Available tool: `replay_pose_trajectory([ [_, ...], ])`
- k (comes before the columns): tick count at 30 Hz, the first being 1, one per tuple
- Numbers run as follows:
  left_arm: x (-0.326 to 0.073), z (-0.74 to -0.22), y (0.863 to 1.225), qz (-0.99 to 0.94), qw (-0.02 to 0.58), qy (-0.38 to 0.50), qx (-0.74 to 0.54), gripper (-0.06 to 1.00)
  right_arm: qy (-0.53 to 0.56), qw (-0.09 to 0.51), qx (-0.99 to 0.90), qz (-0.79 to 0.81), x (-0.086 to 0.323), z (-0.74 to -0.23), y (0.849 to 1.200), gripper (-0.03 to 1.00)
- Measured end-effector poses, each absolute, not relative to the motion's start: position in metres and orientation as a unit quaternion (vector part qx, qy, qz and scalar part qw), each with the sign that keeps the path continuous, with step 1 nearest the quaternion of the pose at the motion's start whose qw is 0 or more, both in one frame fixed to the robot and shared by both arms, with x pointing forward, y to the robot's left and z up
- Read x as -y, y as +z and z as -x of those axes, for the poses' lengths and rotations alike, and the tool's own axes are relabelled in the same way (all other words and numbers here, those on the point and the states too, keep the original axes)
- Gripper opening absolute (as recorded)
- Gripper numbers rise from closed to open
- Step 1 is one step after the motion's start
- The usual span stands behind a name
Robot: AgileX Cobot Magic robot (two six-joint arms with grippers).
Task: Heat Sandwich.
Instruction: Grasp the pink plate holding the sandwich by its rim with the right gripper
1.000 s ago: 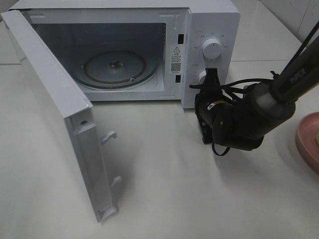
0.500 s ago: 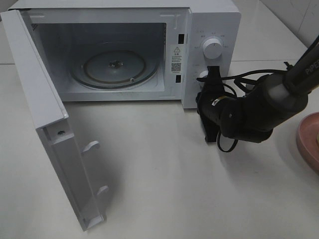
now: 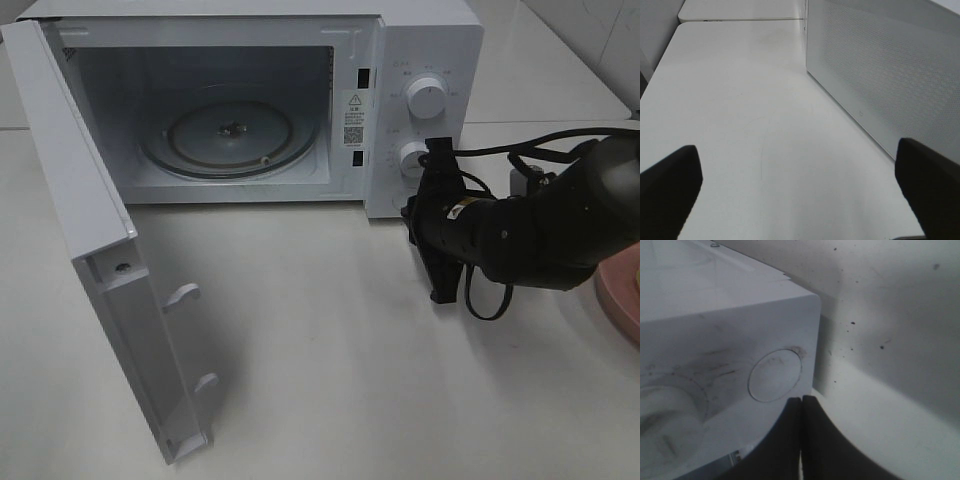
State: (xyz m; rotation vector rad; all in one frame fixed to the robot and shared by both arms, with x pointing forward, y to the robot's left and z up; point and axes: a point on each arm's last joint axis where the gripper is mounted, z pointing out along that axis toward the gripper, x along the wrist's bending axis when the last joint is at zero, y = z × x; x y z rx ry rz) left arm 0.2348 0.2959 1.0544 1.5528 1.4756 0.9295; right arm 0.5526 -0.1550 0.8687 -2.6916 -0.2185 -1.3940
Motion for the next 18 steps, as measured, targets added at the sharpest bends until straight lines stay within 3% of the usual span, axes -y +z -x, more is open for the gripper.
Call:
replay_pose_trajectory([
  [18, -0.296, -0.235, 1.054, -0.612, 0.392, 0.366, -0.581, 0.99, -0.366, 0.011, 0.338, 0.867, 0.156, -0.517, 0.912, 0.04],
])
